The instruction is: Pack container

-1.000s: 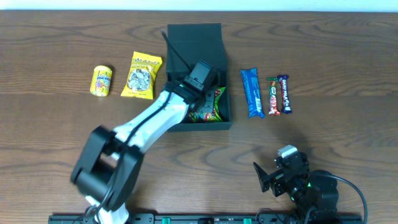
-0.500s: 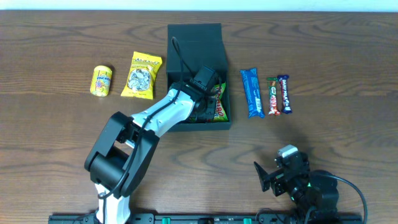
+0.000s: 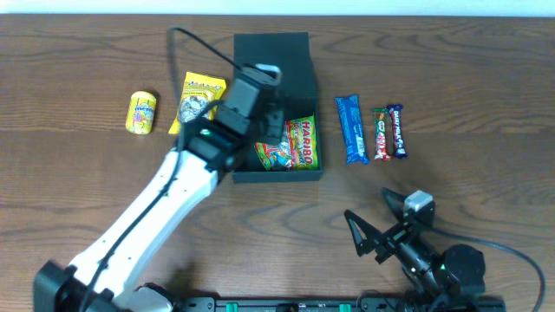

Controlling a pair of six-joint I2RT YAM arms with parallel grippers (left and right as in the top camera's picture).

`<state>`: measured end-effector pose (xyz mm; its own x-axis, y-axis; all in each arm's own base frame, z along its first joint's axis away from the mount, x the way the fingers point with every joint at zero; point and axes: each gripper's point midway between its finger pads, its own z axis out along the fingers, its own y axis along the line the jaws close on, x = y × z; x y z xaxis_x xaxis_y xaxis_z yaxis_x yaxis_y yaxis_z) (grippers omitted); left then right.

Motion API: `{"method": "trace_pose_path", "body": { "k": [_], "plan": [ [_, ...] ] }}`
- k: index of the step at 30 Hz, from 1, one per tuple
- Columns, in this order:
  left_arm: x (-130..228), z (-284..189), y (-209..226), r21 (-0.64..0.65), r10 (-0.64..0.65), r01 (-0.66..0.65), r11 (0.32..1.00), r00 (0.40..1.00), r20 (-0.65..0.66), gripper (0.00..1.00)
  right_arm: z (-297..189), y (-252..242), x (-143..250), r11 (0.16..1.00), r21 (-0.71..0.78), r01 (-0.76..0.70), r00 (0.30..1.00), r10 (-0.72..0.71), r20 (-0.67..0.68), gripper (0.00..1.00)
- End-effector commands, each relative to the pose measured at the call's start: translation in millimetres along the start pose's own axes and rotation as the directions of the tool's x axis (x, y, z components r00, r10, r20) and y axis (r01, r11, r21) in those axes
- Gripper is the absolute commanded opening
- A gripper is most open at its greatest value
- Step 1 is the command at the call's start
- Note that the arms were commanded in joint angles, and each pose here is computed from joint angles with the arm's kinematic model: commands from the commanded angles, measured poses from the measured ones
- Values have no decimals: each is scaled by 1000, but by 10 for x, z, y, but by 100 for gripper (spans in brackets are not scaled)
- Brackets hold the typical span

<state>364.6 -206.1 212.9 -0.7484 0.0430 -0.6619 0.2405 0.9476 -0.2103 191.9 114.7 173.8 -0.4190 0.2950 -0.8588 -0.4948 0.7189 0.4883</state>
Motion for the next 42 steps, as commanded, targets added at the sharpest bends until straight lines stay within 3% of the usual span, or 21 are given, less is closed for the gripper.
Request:
{"method": "trace_pose_path", "body": {
  "k": [1, 4, 6, 8, 9, 15, 20, 23, 29, 35, 42],
  "plan": [
    [-118, -116, 311, -48, -52, 53, 997, 998, 30, 31, -11, 177, -4, 914, -81, -398, 917, 395, -45, 99],
    [-142, -136, 455, -23, -100, 100, 995, 995, 18, 43, -19, 206, -192, 918, -111, -382, 922, 387, 26, 99],
    [-148, -140, 516, -4, -123, 123, 992, 992, 8, 63, -40, 174, -396, 936, -109, -334, 930, 347, 126, 99],
    [-163, -145, 584, -11, -137, 138, 990, 990, 11, 92, -40, 80, -539, 942, -77, -326, 921, 335, 198, 99],
    [-166, -146, 594, -12, -139, 140, 990, 990, 12, 98, -29, 30, -564, 941, -57, -333, 917, 338, 212, 99],
    [-168, -146, 602, -14, -140, 141, 990, 990, 13, 95, 199, -295, -595, 939, 113, -324, 943, 310, 122, 99],
    [-160, -149, 644, -24, -147, 147, 989, 989, 10, 95, 642, -655, -788, 944, 288, -160, 971, 203, -127, 99],
    [-107, -158, 722, -41, -163, 162, 986, 987, -12, 95, 887, -1036, -812, 904, 421, -75, 934, 211, -287, 99],
    [5, -186, 924, -90, -205, 200, 976, 977, -53, 95, 1323, -1550, -640, 836, 521, 171, 824, 169, -541, 96],
    [29, -196, 982, -103, -217, 211, 972, 974, -61, 95, 1590, -1784, -145, 835, 495, 239, 724, 186, -664, 91],
    [34, -196, 982, -103, -218, 211, 972, 974, -63, 95, 1629, -2041, 204, 799, 520, 303, 665, 213, -715, 86]
  ]
}}
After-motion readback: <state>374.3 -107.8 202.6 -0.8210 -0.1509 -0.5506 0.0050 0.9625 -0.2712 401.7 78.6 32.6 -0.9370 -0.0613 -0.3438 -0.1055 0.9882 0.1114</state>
